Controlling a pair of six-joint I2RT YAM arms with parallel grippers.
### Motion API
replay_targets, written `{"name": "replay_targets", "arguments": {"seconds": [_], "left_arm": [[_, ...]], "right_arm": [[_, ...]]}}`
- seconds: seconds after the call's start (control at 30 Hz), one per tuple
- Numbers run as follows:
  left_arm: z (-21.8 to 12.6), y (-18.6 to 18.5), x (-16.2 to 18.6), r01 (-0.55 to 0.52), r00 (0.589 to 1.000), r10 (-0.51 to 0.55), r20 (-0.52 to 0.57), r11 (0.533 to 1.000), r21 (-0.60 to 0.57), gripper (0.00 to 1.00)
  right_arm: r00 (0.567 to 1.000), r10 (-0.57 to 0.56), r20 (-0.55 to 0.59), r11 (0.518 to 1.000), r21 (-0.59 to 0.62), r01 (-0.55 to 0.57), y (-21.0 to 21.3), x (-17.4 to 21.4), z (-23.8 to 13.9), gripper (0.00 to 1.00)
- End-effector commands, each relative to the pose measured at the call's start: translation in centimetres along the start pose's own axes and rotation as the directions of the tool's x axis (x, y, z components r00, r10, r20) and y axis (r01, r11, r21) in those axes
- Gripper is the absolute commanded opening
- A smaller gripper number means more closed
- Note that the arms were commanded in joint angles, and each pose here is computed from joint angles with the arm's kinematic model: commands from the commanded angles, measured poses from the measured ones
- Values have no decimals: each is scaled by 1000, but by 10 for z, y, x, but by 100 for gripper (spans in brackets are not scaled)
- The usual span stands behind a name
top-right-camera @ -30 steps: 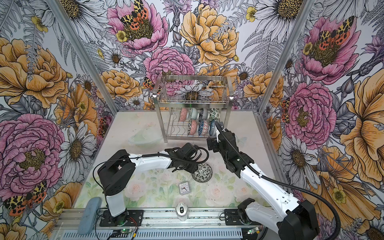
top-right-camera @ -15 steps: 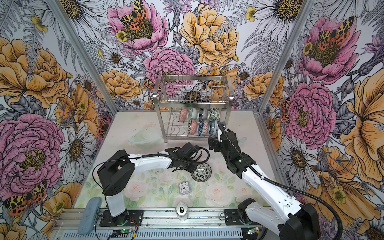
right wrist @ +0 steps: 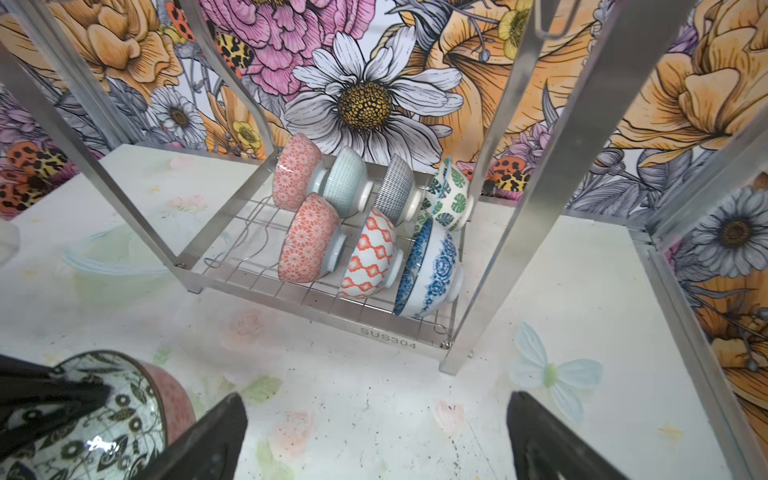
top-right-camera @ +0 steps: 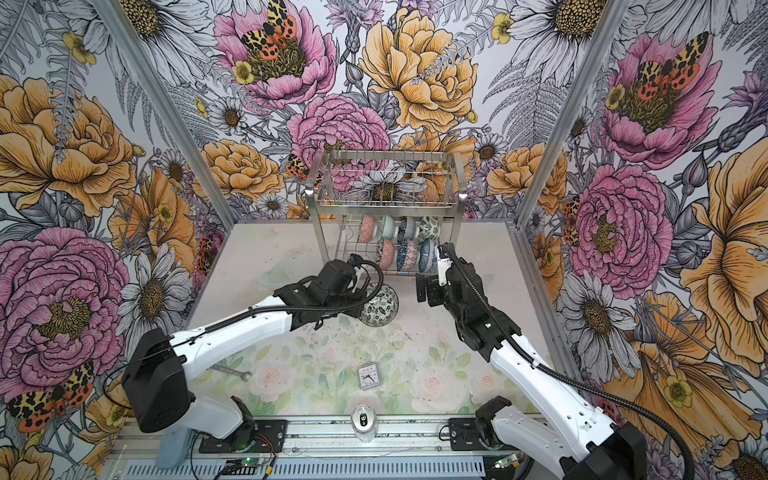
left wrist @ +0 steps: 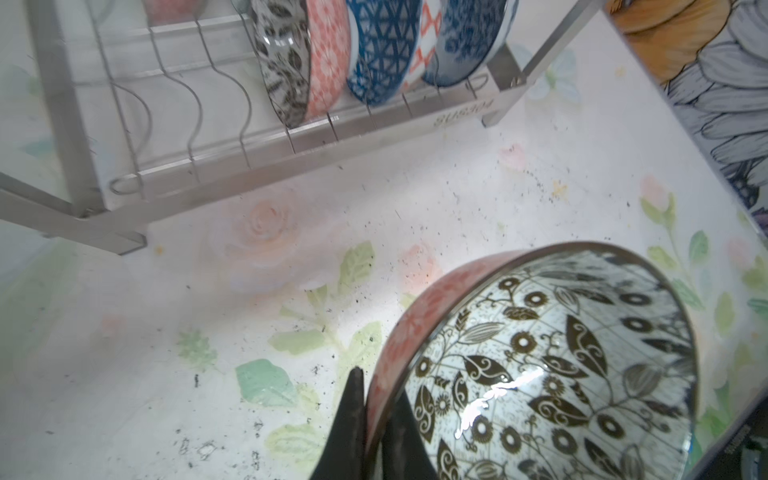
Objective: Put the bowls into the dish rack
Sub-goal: 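Lift the leaf-patterned bowl with the left gripper toward the right gripper, then grasp the bowl with the right gripper while the left holds it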
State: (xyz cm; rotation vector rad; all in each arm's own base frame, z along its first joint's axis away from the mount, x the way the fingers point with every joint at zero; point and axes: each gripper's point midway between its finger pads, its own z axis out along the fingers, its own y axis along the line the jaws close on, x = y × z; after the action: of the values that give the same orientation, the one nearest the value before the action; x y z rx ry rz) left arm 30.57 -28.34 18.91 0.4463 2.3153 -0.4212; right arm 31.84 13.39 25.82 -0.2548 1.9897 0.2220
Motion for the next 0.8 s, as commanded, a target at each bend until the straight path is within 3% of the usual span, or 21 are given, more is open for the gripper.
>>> {"name": "replay_targets", "arguments": {"seconds": [0.0,0.13,0.4,0.63,0.77], "left_arm": [[-27,25,-39,38,984,-20,177,994,-101,0],[-49,43,-68,85,956,-46,290,989,-123,0],[-67,44,-105,100,918,-52,393,990,-102,0],[-69,33,-119,99,901,-67,430,994,-52,0],[-72,29,-123,92,895,-67,441,995,-36,0]], "right_arm": [[996,76,49,988,-136,-69,25,-31,-12,100],[992,108,68,967,-239,-89,49,-51,-22,100],[988,146,55,928,-355,-118,95,-64,-12,100],[974,225,17,903,-379,-202,115,-67,16,98],[963,268,-8,900,-353,-254,118,-61,32,89]]}}
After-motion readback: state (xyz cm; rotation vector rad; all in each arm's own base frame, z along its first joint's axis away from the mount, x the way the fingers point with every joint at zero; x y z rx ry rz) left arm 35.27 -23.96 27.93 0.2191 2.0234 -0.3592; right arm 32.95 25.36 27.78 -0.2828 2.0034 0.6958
